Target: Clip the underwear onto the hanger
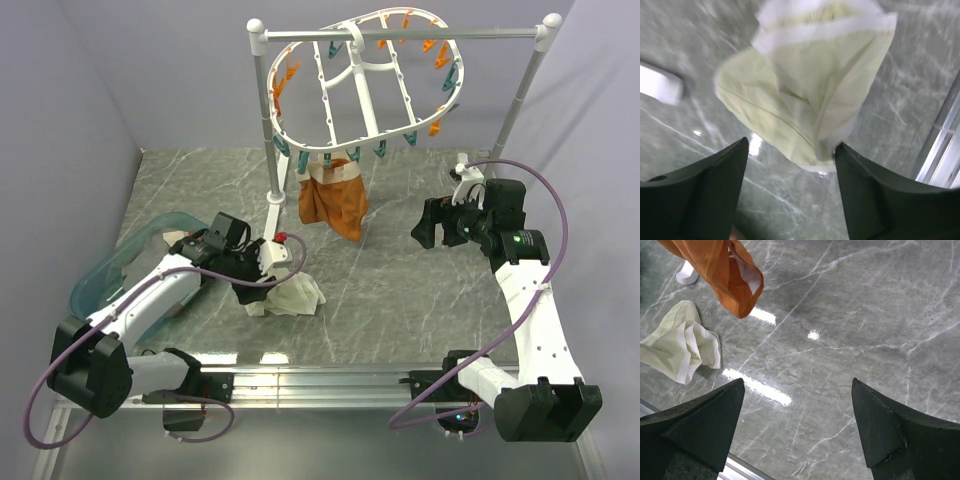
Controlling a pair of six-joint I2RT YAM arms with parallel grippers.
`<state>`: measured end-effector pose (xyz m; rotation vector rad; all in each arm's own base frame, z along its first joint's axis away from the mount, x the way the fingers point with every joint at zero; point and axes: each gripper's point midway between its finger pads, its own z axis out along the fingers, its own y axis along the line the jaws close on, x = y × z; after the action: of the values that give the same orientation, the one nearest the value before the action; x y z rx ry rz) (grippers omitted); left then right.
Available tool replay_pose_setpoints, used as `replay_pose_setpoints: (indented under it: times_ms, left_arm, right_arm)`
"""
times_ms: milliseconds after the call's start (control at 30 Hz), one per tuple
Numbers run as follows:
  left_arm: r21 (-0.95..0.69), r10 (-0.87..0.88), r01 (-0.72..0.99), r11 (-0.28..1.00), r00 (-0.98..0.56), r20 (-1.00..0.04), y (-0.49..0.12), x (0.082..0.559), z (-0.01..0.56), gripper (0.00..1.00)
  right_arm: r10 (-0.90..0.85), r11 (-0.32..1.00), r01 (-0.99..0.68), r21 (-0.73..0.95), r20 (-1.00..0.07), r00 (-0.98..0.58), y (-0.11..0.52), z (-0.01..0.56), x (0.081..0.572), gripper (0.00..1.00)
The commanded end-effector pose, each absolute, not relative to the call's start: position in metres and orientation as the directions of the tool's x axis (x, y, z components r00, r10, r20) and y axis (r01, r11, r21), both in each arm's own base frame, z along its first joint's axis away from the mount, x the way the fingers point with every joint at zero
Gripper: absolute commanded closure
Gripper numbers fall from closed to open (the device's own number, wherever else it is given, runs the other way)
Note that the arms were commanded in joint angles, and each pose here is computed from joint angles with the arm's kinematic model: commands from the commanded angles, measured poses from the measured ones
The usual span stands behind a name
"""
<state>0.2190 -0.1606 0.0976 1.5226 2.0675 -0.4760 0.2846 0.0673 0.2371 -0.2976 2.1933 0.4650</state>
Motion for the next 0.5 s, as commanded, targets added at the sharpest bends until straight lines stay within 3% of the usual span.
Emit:
replay_pose_setpoints:
  times_ms: [0, 133, 467]
  left_arm:
    - [0.117, 0.7, 0.969, 0.219, -0.072, -0.711, -0.187, 0.222, 0.152, 0.24]
    - [0.26, 0.673, 0.959, 0.115, 0.118, -0.731, -0.216, 0.201, 0.166, 0.24]
    - [0.41, 0.765, 0.908, 0.089, 0.201, -0.611, -0.257, 0.176, 0.119, 0.28]
  right_arm:
    - [-0.055, 0.899, -0.381, 0.216, -0.807, -0.588, 0.067, 0.242, 0.287, 0.06]
    - [-0.059, 0.901, -0.378, 0.213, -0.802, -0.594, 0.066, 0.236, 0.288, 0.06]
    - [-0.057, 0.906, -0.366, 0.213, -0.796, -0.603, 0.064, 0.231, 0.288, 0.07]
